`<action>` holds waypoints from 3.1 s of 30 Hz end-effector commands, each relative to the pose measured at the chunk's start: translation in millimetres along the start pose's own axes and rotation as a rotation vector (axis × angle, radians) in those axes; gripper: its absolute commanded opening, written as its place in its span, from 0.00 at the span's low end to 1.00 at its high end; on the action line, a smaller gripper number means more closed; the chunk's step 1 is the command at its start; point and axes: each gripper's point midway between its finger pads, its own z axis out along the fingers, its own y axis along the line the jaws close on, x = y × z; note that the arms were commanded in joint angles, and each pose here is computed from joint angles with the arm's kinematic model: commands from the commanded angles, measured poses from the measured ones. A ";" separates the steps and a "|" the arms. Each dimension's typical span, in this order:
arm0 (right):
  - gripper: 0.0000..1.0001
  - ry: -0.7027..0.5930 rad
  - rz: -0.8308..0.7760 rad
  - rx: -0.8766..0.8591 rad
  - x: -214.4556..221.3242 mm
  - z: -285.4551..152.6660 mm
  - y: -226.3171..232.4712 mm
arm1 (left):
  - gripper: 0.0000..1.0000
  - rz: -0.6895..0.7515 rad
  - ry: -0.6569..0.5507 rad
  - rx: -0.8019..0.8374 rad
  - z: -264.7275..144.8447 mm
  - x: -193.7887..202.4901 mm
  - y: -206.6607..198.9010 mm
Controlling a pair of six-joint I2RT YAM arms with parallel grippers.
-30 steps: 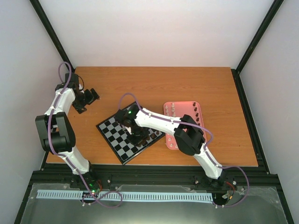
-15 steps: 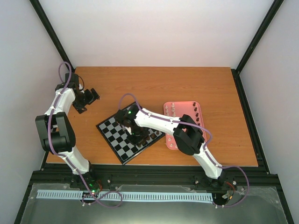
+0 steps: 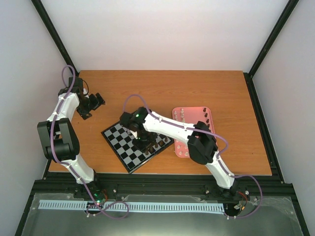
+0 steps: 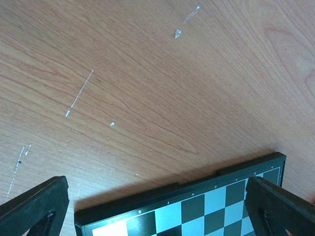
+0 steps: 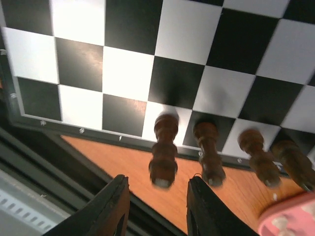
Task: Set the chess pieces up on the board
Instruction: Place the chess piece on the chessboard, then pick up the chess piece from the storage box, then place the chess piece on the chessboard.
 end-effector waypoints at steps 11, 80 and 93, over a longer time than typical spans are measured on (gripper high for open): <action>0.47 -0.218 0.281 0.093 36.1 -87.5 -101.8 | 1.00 0.028 -0.033 0.055 -13.5 -5.4 -14.5; 0.04 -0.248 0.590 0.084 82.4 -72.5 -229.3 | 1.00 0.047 0.027 0.047 4.3 -0.7 -12.1; 0.04 -0.223 0.082 -0.019 -28.6 -65.4 -22.9 | 1.00 0.049 0.009 0.047 -0.1 -1.6 -12.1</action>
